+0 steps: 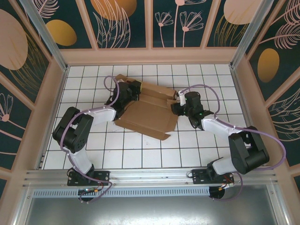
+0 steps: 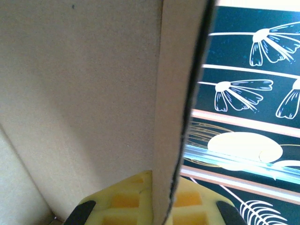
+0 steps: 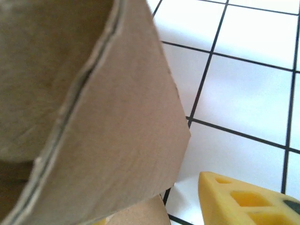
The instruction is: Fold the paper box
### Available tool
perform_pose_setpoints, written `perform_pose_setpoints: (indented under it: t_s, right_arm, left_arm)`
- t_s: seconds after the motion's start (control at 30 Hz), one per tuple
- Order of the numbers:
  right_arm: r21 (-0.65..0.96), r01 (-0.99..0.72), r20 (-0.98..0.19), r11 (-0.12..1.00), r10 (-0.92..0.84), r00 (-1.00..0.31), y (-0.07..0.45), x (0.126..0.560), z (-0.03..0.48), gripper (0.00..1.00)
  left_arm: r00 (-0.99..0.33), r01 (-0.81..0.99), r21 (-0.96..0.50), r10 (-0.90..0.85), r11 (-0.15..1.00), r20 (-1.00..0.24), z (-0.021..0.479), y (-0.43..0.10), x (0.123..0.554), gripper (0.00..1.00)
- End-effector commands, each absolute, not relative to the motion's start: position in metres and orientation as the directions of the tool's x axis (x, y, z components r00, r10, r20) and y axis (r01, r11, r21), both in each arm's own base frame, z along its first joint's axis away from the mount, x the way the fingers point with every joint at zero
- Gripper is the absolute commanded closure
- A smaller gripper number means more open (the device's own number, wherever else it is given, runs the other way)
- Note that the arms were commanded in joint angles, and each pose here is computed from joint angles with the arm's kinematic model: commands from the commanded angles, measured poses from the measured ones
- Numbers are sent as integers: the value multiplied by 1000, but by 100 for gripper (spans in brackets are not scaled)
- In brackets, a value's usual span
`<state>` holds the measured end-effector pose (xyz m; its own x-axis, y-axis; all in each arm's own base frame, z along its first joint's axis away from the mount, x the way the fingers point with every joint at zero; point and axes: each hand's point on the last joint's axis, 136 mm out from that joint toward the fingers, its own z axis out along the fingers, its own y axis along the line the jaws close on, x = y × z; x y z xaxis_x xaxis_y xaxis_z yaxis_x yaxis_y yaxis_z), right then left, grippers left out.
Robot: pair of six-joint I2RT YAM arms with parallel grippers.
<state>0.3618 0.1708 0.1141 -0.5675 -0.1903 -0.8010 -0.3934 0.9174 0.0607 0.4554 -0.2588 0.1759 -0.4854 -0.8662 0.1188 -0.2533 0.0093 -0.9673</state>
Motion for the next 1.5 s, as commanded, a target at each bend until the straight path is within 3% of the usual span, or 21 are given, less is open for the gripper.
perform_pose_setpoints:
  t_s: [0.0, 0.2, 0.37, 0.63, 0.93, 1.13, 1.47]
  right_arm:
    - [16, -303, -849, 953, -147, -508, 157, 378, 129, 43]
    - [18, -349, -848, 937, -171, -501, 160, 375, 121, 35]
    - [78, -405, -845, 911, -155, -512, 167, 375, 115, 35]
    - [190, -481, -857, 856, -95, -507, 192, 377, 125, 52]
    - [239, -404, -841, 883, -19, -540, 193, 405, 136, 61]
    - [285, -389, -837, 876, 30, -546, 196, 407, 144, 60]
    - [372, -335, -818, 866, 135, -559, 166, 407, 151, 47]
  left_arm:
    - [-485, -308, -949, -869, 64, 99, 159, -255, 443, 100]
    - [-444, -349, -935, -890, 68, 101, 149, -253, 448, 100]
    - [-441, -358, -932, -891, 61, 111, 149, -264, 457, 100]
    - [-431, -369, -927, -896, 64, 109, 149, -270, 465, 100]
    - [-447, -348, -935, -889, 72, 98, 155, -274, 468, 100]
    - [-451, -366, -926, -888, 98, 84, 150, -274, 468, 100]
    - [-424, -435, -895, -899, 98, 108, 147, -273, 472, 100]
